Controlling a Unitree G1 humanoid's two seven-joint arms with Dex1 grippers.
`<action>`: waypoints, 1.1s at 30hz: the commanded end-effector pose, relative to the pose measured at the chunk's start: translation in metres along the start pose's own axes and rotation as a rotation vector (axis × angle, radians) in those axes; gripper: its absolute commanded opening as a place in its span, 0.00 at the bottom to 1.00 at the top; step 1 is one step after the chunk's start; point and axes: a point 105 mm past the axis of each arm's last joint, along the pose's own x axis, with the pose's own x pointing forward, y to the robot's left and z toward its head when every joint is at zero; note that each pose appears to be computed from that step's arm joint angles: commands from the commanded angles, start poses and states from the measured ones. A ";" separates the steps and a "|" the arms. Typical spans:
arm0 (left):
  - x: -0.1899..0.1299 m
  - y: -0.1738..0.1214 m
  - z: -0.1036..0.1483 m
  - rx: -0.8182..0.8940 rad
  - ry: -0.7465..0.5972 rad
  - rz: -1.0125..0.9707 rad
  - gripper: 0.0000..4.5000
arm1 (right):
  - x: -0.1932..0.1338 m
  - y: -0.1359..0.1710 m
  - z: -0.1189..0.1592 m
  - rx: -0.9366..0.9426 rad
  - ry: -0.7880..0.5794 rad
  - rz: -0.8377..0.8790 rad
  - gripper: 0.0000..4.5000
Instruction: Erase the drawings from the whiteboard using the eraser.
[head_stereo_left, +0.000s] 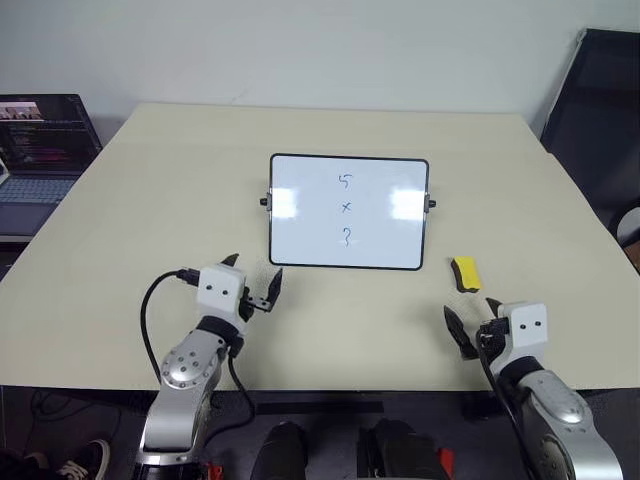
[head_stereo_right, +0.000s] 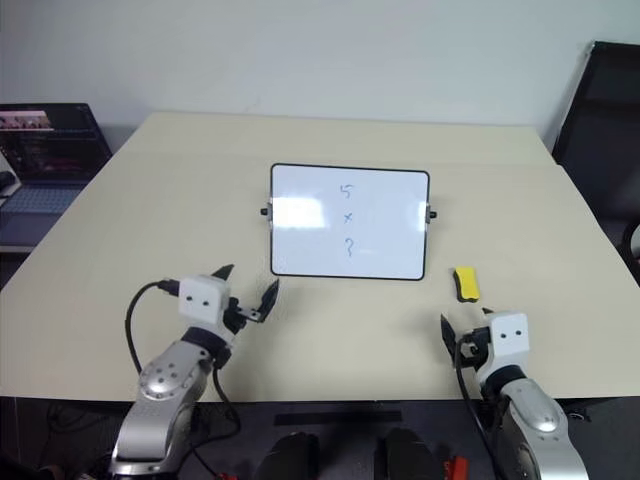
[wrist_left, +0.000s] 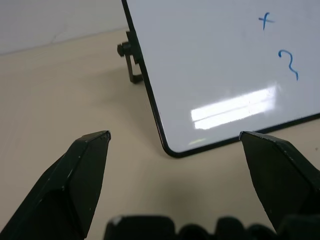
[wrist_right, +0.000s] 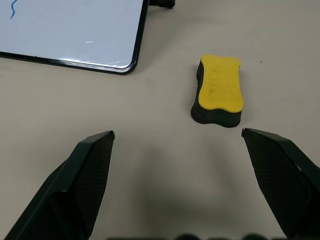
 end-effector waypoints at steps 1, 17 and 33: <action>0.001 -0.001 0.018 0.025 -0.064 0.002 1.00 | 0.000 -0.002 0.002 -0.010 0.001 0.003 0.99; 0.019 -0.003 0.039 0.090 -0.115 -0.258 1.00 | 0.006 0.015 0.041 -0.035 -0.064 0.076 0.99; 0.026 -0.080 0.091 0.213 -0.182 -1.212 1.00 | 0.041 -0.004 0.070 0.081 0.026 -0.083 0.99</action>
